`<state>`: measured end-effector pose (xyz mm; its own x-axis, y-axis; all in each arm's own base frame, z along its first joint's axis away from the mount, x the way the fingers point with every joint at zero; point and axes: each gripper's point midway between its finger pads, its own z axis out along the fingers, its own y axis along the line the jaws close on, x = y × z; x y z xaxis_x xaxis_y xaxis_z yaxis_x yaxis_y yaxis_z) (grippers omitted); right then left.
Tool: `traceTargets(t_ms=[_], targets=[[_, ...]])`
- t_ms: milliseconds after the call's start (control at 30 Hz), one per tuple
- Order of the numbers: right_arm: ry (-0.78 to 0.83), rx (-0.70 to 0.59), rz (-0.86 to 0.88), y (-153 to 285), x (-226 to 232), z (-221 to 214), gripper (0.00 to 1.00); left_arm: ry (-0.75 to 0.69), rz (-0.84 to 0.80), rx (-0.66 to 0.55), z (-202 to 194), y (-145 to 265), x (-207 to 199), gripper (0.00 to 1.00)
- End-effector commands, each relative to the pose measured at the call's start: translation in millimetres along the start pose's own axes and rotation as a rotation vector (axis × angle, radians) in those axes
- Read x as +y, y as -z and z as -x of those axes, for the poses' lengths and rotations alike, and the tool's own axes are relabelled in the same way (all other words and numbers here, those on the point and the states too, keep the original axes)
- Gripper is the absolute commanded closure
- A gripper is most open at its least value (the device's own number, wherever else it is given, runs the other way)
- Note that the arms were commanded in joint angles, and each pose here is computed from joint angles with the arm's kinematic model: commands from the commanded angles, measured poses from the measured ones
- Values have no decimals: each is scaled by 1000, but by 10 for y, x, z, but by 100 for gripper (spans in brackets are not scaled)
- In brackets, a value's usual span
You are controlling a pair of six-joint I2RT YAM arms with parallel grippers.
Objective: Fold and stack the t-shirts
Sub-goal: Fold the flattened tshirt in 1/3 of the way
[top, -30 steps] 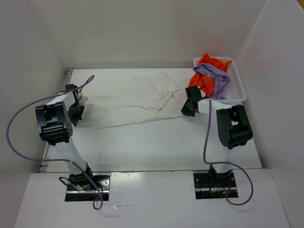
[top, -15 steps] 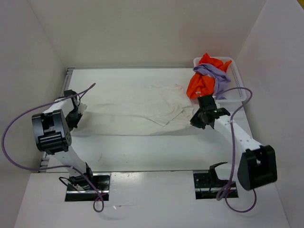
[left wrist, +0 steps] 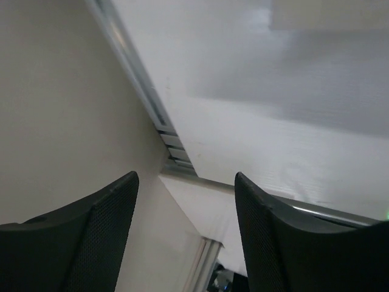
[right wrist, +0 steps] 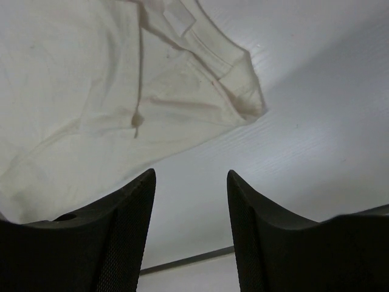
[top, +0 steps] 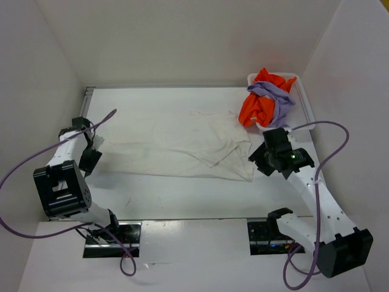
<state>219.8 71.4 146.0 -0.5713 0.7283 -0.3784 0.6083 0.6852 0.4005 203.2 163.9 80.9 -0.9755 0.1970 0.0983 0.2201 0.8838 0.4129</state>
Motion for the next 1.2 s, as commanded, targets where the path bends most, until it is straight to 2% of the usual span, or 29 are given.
traceTargets(t_ms=[0,33,133,200,300,400,533,633,700,767,800,900,933,1000,1033,1067,1167], targets=[[119,-11,29,-129,265,88,44,89,39,-148,353,331,383,28],[152,-13,2,-186,275,76,44,105,-45,-181,500,315,278,25],[175,18,-78,-350,168,-32,43,102,-190,-167,625,223,49,22],[147,37,-80,-441,123,-143,37,108,-261,-184,712,108,-115,20],[97,43,-56,-562,122,-219,22,143,-368,-163,805,-69,-358,17],[117,66,-112,-807,56,-311,21,181,-457,-195,940,-96,-517,16],[180,132,-206,-1111,-66,-532,21,186,-477,-157,926,-287,-634,16],[182,136,-213,-1227,-77,-566,21,208,-438,-143,958,-441,-612,16],[176,166,-189,-1290,-58,-649,22,220,-438,-142,979,-502,-637,21],[185,198,-192,-1380,-86,-733,24,244,-445,-155,1046,-510,-635,34],[199,215,-200,-1398,-115,-765,25,255,-456,-160,1078,-528,-657,47],[227,203,-229,-1442,-126,-778,27,249,-470,-130,1026,-596,-729,68],[236,204,-229,-1441,-130,-777,27,249,-470,-130,1026,-597,-729,83],[239,197,-242,-1438,-159,-764,30,246,-468,-110,957,-641,-774,96],[240,199,-246,-1407,-171,-762,32,232,-468,-91,877,-691,-828,100],[244,208,-263,-1387,-216,-775,36,227,-463,-101,832,-665,-802,100],[219,214,-259,-1294,-204,-773,63,197,-446,-66,587,-599,-807,100]])
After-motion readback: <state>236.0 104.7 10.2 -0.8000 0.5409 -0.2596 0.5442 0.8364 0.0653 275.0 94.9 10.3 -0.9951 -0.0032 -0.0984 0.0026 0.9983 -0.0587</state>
